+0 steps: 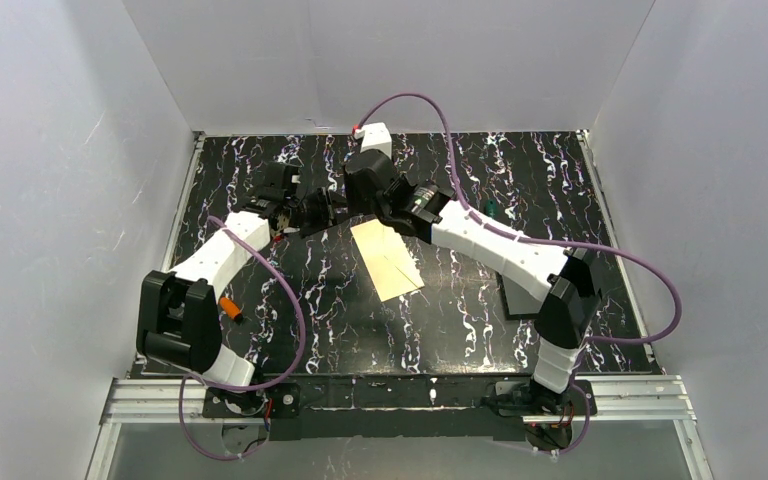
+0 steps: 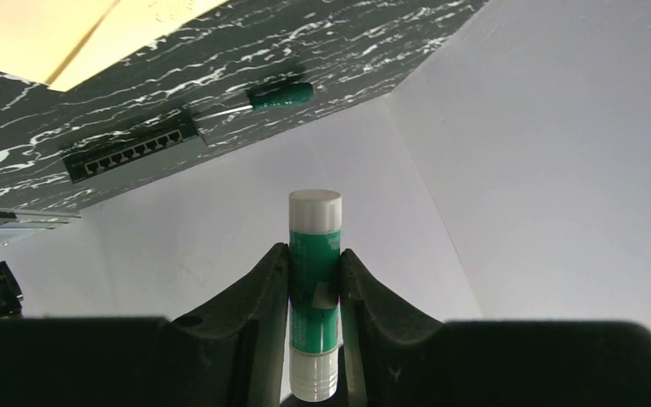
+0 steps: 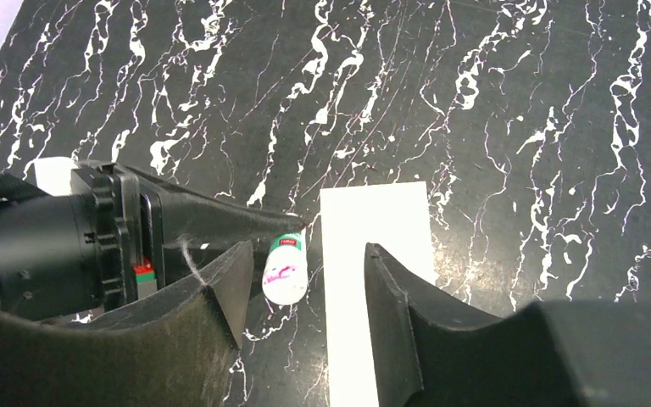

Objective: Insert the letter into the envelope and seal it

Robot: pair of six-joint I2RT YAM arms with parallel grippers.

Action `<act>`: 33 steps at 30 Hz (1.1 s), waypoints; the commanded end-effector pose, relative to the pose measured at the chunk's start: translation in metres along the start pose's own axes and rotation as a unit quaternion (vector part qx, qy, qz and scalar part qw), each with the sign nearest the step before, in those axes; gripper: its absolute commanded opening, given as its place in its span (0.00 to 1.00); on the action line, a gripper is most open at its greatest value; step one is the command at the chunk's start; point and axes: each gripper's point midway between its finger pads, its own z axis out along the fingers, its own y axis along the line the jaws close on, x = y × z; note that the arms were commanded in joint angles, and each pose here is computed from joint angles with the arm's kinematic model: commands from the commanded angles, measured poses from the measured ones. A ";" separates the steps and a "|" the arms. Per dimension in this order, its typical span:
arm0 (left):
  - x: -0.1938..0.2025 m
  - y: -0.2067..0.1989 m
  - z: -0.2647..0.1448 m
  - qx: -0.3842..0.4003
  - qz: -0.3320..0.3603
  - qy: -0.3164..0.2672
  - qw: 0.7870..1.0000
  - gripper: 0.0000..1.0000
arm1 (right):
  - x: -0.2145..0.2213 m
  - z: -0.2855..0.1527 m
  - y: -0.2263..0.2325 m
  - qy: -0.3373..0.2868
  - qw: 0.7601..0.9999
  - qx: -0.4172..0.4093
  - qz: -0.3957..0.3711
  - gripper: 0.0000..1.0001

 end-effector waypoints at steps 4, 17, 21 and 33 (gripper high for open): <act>-0.003 0.001 -0.002 -0.017 -0.165 0.005 0.986 0.00 | -0.016 -0.013 0.005 0.027 0.999 -0.023 0.034 0.64; -0.002 0.001 -0.001 -0.018 -0.158 0.009 0.987 0.00 | 0.008 -0.006 0.016 0.093 0.991 -0.084 0.051 0.45; -0.001 0.000 -0.001 -0.018 -0.157 0.010 0.987 0.00 | 0.015 -0.001 0.015 0.108 0.989 -0.084 0.049 0.39; 0.009 -0.010 -0.007 -0.005 -0.123 0.015 0.992 0.00 | 0.042 0.014 0.008 0.139 0.988 -0.063 0.025 0.01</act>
